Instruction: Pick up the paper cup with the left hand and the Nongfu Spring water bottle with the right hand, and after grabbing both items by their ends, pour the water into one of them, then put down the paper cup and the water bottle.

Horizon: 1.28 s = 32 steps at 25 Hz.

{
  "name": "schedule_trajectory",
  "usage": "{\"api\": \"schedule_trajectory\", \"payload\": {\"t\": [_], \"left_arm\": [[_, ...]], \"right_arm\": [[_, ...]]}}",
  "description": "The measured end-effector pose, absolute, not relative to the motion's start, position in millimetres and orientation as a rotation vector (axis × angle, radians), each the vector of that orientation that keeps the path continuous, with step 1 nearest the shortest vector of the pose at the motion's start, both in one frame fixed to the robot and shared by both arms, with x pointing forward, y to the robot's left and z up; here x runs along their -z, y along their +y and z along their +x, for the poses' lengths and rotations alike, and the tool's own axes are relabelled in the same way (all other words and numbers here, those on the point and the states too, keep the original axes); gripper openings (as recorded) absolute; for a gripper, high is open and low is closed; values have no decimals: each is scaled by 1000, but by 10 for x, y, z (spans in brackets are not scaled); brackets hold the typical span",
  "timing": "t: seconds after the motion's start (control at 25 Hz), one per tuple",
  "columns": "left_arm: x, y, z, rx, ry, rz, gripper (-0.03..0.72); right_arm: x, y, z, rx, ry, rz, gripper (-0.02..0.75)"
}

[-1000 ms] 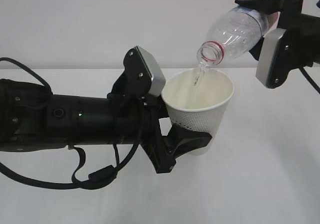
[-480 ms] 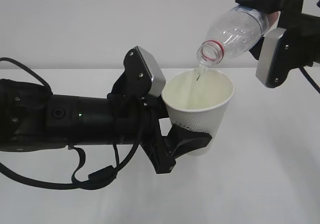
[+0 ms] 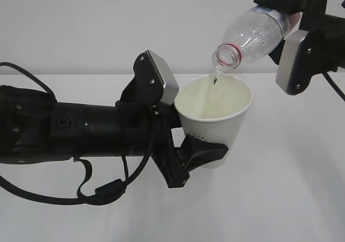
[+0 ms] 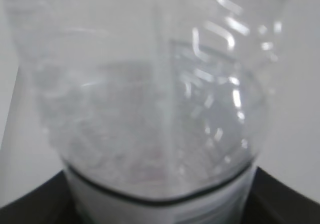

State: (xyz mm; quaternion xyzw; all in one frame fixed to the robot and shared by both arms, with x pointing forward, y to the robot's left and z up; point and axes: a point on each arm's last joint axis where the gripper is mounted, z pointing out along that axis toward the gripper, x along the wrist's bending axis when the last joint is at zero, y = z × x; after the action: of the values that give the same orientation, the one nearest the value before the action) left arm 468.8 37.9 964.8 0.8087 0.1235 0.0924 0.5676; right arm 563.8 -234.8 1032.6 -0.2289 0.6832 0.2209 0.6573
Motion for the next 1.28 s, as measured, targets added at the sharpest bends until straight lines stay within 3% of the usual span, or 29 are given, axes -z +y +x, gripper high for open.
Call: {"api": "schedule_trajectory", "payload": {"t": [1.28], "left_arm": [[-9643, 381, 4690, -220, 291, 1906, 512]], "right_arm": [[-10326, -2348, 5638, -493, 1544, -526, 467]]}}
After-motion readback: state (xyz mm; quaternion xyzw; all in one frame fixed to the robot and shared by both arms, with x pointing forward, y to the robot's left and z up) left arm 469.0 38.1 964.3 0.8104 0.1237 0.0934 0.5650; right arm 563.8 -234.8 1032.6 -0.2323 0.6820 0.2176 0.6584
